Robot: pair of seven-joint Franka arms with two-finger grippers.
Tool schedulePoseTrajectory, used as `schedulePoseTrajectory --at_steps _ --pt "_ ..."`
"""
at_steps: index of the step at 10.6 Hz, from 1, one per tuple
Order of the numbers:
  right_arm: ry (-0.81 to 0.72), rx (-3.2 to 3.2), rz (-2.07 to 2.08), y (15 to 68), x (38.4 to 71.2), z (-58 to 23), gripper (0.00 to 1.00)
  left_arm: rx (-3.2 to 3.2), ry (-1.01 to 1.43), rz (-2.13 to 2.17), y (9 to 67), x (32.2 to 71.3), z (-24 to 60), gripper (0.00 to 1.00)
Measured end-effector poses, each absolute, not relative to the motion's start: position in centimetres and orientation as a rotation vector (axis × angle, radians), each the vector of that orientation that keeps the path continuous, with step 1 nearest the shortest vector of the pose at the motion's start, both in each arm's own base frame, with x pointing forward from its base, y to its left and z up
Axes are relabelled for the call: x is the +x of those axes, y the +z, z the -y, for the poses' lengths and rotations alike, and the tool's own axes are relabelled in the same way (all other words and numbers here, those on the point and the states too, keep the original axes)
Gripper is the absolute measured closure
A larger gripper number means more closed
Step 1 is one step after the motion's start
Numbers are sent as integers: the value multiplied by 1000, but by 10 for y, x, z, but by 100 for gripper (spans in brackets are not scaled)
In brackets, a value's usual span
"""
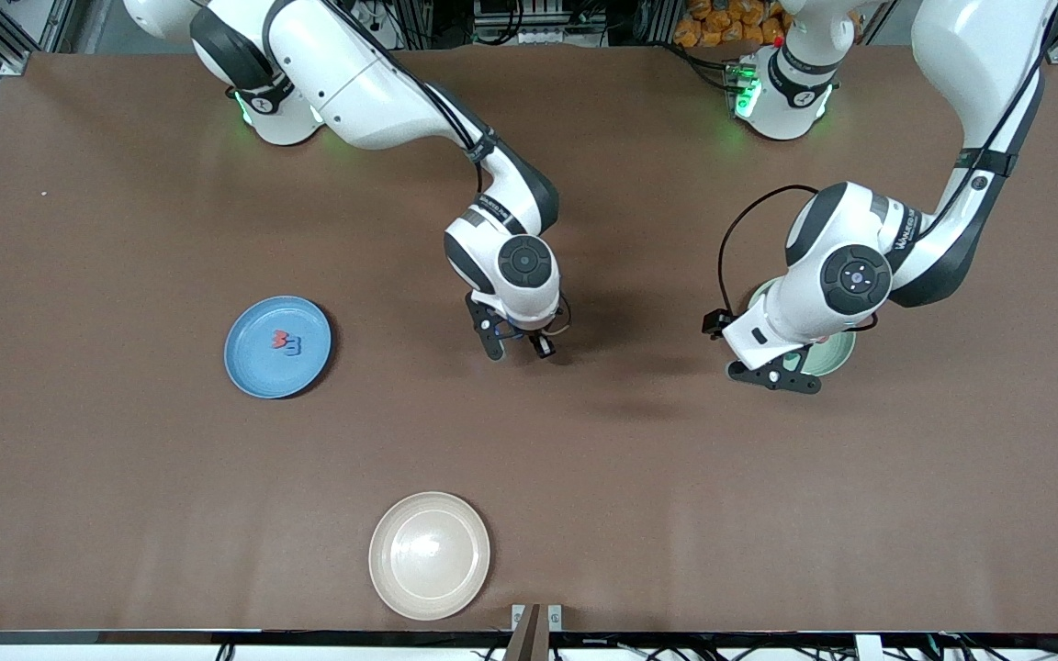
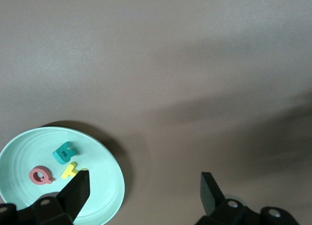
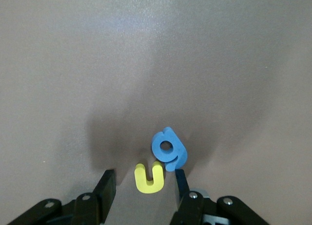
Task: Sort upper and lower case letters into plates
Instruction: 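Lower the right gripper over the yellow u and grasp it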
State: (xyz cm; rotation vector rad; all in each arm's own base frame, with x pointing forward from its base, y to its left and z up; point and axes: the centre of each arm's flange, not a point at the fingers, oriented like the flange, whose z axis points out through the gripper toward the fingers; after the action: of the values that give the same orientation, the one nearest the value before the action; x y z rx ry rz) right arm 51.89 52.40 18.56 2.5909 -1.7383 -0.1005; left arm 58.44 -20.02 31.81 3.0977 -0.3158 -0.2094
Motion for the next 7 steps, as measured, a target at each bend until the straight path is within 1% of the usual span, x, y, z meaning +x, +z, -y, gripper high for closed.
schedulePoseTrajectory --at_steps 7 --pt "-100 2596 1743 185 519 -524 43 3096 -215 314 316 585 200 0"
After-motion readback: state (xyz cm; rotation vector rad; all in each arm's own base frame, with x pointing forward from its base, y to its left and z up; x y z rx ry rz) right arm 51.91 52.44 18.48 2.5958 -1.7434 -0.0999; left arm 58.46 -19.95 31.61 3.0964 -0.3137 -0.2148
